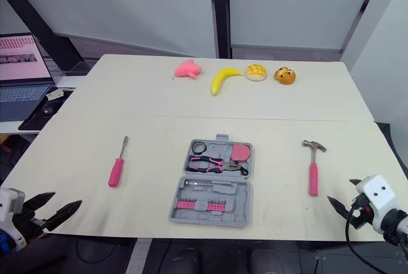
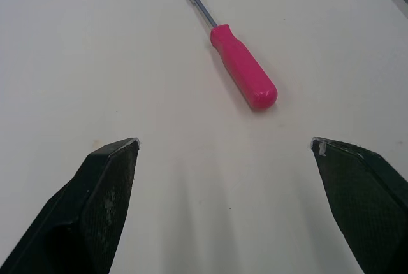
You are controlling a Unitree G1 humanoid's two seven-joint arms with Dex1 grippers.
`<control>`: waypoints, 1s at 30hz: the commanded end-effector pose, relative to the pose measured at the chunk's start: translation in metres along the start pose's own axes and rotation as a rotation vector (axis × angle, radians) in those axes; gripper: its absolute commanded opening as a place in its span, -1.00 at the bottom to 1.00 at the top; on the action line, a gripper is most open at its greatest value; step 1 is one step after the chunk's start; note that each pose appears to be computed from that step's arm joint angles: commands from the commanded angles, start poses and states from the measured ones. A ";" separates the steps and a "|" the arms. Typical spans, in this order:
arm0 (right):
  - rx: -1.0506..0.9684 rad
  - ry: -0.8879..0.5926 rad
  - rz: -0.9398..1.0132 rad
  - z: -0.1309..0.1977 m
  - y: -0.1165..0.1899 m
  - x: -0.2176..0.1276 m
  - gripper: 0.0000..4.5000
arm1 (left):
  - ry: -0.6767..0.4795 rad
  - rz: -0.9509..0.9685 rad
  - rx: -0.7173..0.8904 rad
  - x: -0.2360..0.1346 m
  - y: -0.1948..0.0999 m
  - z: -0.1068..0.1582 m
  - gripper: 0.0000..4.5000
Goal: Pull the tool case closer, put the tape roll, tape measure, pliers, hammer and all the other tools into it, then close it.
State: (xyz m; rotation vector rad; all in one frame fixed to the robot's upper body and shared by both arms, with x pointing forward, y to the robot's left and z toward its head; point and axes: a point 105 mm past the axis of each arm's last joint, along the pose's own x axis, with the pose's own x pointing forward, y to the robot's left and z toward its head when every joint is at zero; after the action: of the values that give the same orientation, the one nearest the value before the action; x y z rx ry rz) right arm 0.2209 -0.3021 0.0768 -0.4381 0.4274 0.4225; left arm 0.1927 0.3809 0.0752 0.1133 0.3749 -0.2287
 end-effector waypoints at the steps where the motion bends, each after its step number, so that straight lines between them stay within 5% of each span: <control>1: -0.039 -0.017 -0.013 0.009 -0.005 -0.001 1.00 | -0.029 0.008 0.036 -0.008 0.004 0.014 1.00; 7: -0.044 -0.040 -0.047 0.014 -0.010 0.002 1.00 | -0.066 -0.087 0.111 -0.001 -0.018 0.031 1.00; 19: 0.079 -0.094 -0.122 0.052 -0.014 0.028 1.00 | -0.323 -0.643 0.385 0.059 -0.148 0.127 1.00; 30: 0.227 -0.012 -0.272 0.057 -0.022 0.078 1.00 | -0.356 -1.063 0.415 0.048 -0.210 0.163 1.00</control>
State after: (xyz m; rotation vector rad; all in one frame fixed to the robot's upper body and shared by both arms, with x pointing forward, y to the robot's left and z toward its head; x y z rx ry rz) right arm 0.3082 -0.2630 0.0925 -0.2717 0.3891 0.1736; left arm 0.2489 0.1512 0.1858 0.2610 0.0140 -1.2967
